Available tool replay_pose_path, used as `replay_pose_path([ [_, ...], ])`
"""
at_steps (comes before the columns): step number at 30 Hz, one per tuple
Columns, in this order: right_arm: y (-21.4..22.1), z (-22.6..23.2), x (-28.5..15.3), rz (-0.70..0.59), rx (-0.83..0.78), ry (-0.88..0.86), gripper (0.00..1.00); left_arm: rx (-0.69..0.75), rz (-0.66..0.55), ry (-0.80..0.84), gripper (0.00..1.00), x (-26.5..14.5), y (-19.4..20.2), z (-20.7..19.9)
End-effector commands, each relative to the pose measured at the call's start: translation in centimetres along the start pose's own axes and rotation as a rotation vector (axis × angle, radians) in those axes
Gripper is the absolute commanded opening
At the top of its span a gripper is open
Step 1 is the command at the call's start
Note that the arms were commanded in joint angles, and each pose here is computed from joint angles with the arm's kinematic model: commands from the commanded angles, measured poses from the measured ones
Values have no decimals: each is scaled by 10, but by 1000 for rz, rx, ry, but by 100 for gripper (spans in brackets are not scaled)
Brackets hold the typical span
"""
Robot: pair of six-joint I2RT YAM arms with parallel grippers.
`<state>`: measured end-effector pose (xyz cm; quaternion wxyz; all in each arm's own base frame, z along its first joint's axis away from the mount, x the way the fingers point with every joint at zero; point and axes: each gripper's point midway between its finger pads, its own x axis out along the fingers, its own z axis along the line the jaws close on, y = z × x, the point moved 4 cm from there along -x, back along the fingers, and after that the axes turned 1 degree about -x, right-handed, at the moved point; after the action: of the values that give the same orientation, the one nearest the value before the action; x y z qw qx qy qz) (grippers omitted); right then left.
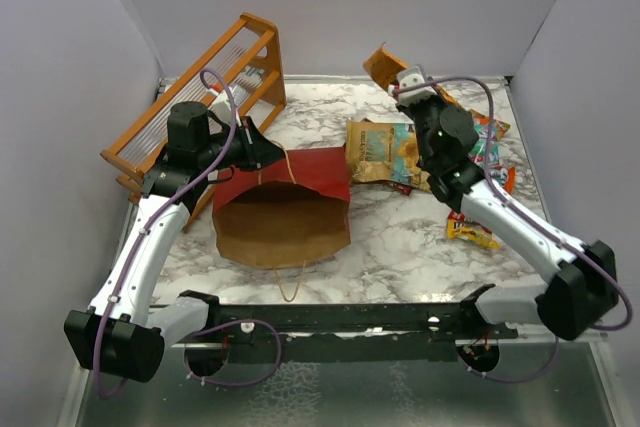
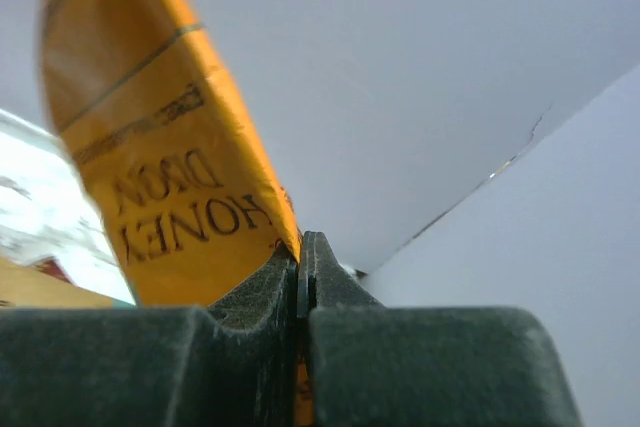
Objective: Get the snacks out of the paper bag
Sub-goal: Place the snack at the center of the board.
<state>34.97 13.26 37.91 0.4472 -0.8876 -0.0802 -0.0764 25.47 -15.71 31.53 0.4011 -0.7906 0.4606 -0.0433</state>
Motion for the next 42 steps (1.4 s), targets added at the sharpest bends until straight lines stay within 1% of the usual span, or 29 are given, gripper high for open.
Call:
replay_pose_path([
  [1, 44, 11, 56, 21, -206, -38, 1, 15, -31, 14, 0, -5, -9, -8],
  [2, 57, 9, 66, 44, -241, -28, 1, 14, -31, 17, 0, -6, -9, -9],
  [4, 77, 14, 80, 73, -321, -74, 1, 14, -32, 23, 0, -8, -9, -12],
  [6, 88, 32, 84, 54, -407, -175, 1, 19, -35, 25, 0, -9, -10, -13],
  [8, 96, 55, 78, 20, -441, -309, 1, 21, -35, 21, 0, -9, -9, -12],
  [10, 100, 77, 67, -19, -399, -436, 1, 20, -38, 22, 0, -7, -10, -11],
  [12, 109, 92, 57, -26, -367, -507, 1, 15, -40, 25, 0, -6, -10, -11],
  [14, 122, 104, 49, 8, -350, -554, 1, 11, -40, 30, 0, -6, -10, -11],
  [20, 155, 134, 34, 163, -271, -691, 1, 20, -33, 22, 0, -7, -9, -11],
  [24, 171, 151, 23, 207, -225, -753, 1, 17, -33, 22, 0, -6, -9, -10],
  [30, 200, 158, 19, 304, -287, -751, 2, 18, -35, 22, 0, -8, -8, -11],
  [36, 217, 164, 12, 376, -264, -739, 1, 23, -34, 24, 0, -8, -8, -12],
  [38, 226, 160, 12, 420, -268, -688, 1, 27, -33, 27, 0, -8, -8, -12],
  [42, 245, 140, 12, 502, -323, -531, 1, 36, -31, 30, 0, -8, -11, -13],
])
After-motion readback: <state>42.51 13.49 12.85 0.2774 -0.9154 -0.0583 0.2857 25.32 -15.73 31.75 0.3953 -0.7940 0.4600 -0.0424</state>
